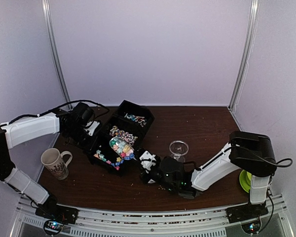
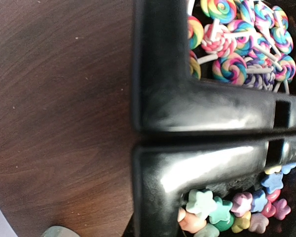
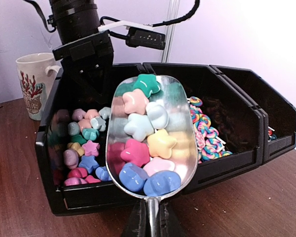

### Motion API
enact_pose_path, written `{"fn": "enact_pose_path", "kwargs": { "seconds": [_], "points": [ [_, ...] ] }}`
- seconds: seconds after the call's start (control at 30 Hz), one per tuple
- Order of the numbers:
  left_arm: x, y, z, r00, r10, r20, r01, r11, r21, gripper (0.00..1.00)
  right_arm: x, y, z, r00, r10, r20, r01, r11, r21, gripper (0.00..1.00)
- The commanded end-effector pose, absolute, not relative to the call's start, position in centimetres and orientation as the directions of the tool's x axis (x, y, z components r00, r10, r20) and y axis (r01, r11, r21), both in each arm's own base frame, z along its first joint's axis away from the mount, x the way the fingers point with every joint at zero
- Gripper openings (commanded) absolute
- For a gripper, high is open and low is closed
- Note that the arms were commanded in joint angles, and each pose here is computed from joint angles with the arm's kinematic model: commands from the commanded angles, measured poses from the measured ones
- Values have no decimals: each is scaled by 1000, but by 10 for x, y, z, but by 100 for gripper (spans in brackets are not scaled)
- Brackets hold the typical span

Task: Pack the candies
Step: Place the fake candies in the packing box.

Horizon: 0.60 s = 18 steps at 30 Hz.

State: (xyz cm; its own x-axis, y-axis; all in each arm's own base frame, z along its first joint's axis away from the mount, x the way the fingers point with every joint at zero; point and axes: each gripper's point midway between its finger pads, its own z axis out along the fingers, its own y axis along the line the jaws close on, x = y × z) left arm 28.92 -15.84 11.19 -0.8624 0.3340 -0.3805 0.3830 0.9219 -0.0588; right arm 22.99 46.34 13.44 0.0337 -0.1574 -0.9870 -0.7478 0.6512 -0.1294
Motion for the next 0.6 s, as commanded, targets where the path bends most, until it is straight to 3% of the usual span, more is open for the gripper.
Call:
{"fn": "enact_pose_path", "kwargs": {
  "seconds": [0.0, 0.57],
  "points": [
    [319, -173, 164, -751, 268, -603, 396, 914, -87, 0, 242, 444, 183, 47, -84, -995, -691, 717, -93, 0],
    [315, -181, 173, -732, 273, -624, 435, 892, -121, 0, 246, 317, 218, -85, -216, -973, -530, 837, -139, 0]
  ]
}}
